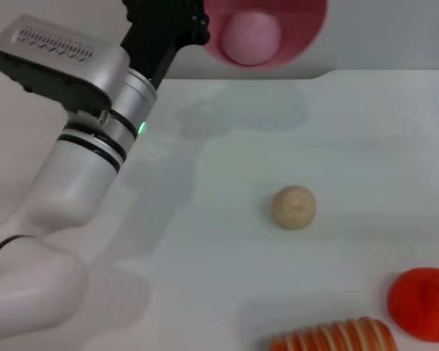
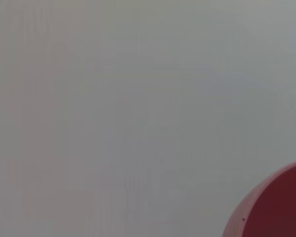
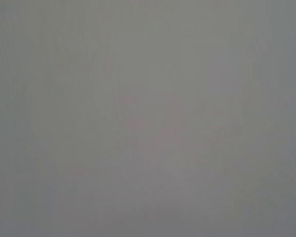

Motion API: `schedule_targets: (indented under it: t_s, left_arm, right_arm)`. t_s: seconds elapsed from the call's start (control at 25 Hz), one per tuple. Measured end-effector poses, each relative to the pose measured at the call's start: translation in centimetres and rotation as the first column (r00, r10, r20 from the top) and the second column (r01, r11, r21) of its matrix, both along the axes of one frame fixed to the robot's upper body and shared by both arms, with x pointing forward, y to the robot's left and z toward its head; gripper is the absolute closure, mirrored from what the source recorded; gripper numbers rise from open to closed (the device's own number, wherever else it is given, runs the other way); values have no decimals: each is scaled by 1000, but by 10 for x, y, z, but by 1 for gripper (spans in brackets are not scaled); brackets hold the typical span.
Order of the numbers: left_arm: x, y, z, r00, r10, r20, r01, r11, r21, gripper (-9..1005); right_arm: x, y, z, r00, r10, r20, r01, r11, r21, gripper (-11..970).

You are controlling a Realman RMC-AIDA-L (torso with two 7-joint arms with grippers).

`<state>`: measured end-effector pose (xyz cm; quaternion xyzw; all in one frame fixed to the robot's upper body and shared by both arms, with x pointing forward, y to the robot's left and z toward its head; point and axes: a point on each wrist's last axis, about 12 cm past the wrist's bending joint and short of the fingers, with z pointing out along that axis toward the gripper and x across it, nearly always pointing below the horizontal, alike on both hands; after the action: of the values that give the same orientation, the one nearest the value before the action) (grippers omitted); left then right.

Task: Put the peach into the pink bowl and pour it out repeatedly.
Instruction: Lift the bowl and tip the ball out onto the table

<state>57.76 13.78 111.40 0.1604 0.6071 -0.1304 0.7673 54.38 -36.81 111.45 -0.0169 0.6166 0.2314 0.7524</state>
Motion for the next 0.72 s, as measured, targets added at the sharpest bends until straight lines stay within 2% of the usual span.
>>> schedule_targets:
  t_s: [0.28,0.72]
  left_arm:
    - [-10,11,0,997,40,63,-38,999,-37,952]
    - [-18,12,6,989,47,139,-36,996,-77,952]
  right_arm:
    - [-1,1,-1,1000,3,-3,-3,1000,0,506]
    - [0,2,-2,1000,3,-6,-3,1000,6,508]
